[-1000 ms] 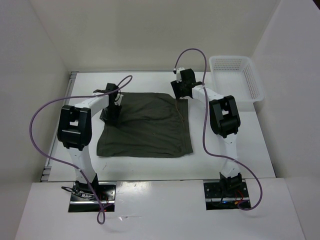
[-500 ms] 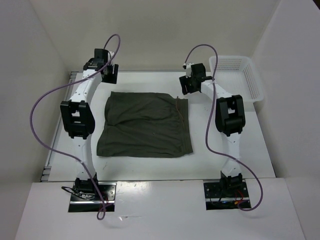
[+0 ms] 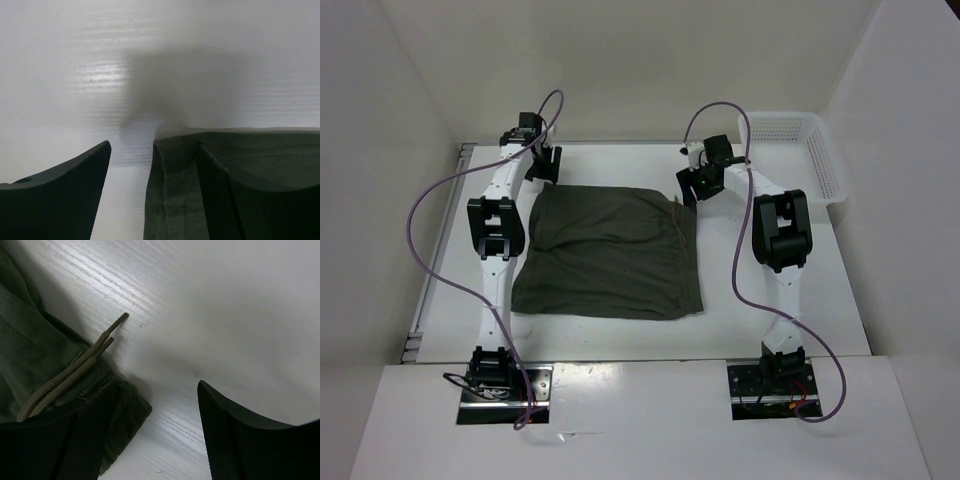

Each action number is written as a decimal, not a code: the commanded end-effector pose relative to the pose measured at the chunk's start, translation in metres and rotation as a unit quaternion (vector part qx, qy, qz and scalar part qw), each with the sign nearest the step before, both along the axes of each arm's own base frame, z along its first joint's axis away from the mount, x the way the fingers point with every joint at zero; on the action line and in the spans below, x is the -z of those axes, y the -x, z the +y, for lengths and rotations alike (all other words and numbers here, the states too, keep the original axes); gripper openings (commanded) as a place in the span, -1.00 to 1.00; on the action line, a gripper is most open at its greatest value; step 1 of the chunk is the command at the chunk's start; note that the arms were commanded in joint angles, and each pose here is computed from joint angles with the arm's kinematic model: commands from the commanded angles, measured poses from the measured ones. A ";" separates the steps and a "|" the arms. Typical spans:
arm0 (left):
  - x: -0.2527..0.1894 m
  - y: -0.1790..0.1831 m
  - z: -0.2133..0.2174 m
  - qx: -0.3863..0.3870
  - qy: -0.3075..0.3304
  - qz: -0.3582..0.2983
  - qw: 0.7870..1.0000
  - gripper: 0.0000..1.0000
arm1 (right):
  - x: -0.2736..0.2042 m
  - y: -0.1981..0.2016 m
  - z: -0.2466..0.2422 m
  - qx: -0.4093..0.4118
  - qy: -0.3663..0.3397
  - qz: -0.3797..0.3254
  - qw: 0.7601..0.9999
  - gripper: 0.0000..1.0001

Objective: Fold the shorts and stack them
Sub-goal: Fold the shorts

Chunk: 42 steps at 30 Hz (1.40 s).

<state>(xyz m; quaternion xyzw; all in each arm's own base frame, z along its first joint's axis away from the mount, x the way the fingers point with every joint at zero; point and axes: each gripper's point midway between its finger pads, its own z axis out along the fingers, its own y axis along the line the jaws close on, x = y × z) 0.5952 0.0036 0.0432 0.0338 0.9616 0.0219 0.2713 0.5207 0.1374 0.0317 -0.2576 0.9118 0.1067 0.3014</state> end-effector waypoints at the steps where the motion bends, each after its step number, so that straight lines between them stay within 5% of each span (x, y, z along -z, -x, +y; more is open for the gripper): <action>1: 0.018 0.016 -0.001 0.006 0.013 0.045 0.999 0.52 | -0.013 -0.007 -0.001 -0.018 0.010 -0.015 1.000 0.41; 12: -0.018 0.023 -0.021 0.042 0.101 0.030 0.994 0.48 | -0.091 0.006 0.023 -0.095 -0.061 -0.052 0.992 0.36; 19: 0.001 0.042 -0.023 0.041 0.108 0.073 0.991 0.41 | -0.067 0.031 0.018 -0.101 -0.052 -0.012 0.994 0.36; 29: 0.015 0.066 -0.030 0.044 0.128 0.115 0.984 -0.47 | -0.008 0.030 0.009 -0.100 0.010 0.021 0.995 0.41; 35: 0.015 0.064 -0.028 0.042 0.123 0.110 0.985 -0.95 | 0.003 -0.005 0.019 -0.049 0.007 -0.008 0.999 0.38; 38: 0.007 0.058 -0.025 0.039 0.113 0.096 0.988 -0.99 | -0.001 -0.018 0.026 -0.046 0.007 -0.021 0.999 0.14; 42: -0.029 0.035 -0.019 0.037 0.083 0.033 0.995 -1.00 | 0.000 -0.019 0.038 -0.061 -0.007 -0.020 0.998 -0.74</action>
